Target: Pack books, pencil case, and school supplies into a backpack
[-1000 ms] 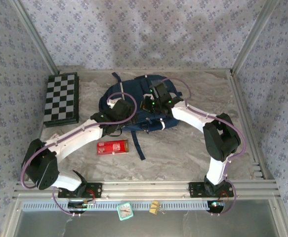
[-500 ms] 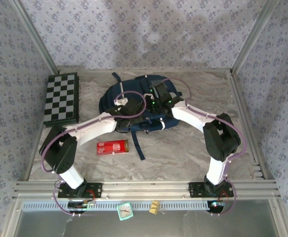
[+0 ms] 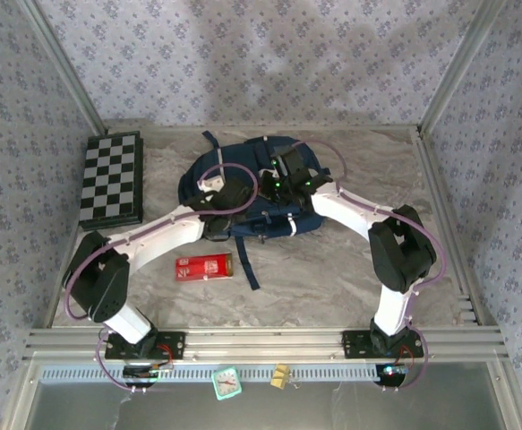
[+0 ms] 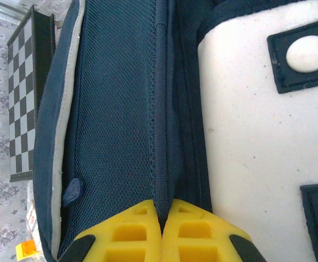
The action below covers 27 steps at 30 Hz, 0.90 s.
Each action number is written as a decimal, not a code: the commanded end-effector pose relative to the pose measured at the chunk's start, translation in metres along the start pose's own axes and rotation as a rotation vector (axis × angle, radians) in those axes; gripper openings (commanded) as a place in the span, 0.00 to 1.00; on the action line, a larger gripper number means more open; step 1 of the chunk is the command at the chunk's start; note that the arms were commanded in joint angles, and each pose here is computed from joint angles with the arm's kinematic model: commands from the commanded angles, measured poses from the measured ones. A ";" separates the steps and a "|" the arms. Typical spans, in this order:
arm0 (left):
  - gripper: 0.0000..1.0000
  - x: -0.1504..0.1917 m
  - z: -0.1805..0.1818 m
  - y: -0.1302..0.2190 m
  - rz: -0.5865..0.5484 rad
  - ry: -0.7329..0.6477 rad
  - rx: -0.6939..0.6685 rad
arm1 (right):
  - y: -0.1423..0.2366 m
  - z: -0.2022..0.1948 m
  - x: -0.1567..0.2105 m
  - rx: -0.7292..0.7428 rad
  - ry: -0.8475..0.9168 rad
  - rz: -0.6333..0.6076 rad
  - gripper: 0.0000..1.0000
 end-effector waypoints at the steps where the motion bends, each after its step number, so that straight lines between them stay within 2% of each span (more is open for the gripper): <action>1: 0.53 -0.015 0.007 0.007 -0.043 -0.030 -0.019 | 0.008 0.025 -0.013 -0.100 0.034 -0.031 0.00; 7: 0.44 -0.020 -0.003 -0.004 0.014 -0.055 0.048 | 0.005 0.024 -0.013 -0.095 0.033 -0.027 0.00; 13: 0.36 -0.021 -0.006 -0.010 -0.001 -0.065 0.055 | 0.004 0.024 -0.012 -0.096 0.033 -0.023 0.00; 18: 0.23 -0.027 -0.006 -0.016 0.003 -0.087 0.074 | 0.003 0.020 -0.011 -0.071 0.041 -0.025 0.00; 21: 0.10 -0.034 -0.004 -0.012 -0.009 -0.117 0.080 | 0.004 0.015 -0.011 -0.058 0.040 -0.031 0.00; 25: 0.01 -0.040 0.005 -0.005 -0.030 -0.164 0.090 | 0.005 0.011 -0.015 -0.056 0.050 -0.014 0.00; 27: 0.00 -0.042 0.012 0.001 -0.034 -0.203 0.093 | 0.009 0.010 -0.018 -0.041 0.074 -0.009 0.00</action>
Point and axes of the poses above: each hand's point on the last joint's axis, 136 mm out from that joint toward the fingers, its own y axis back along the fingers, its own z axis along the line the jaws close on, x = y × z, the point moved 10 cm from there along y, back along the fingers, and after that the axes turned 7 degrees about -y, right-handed, at the moved point
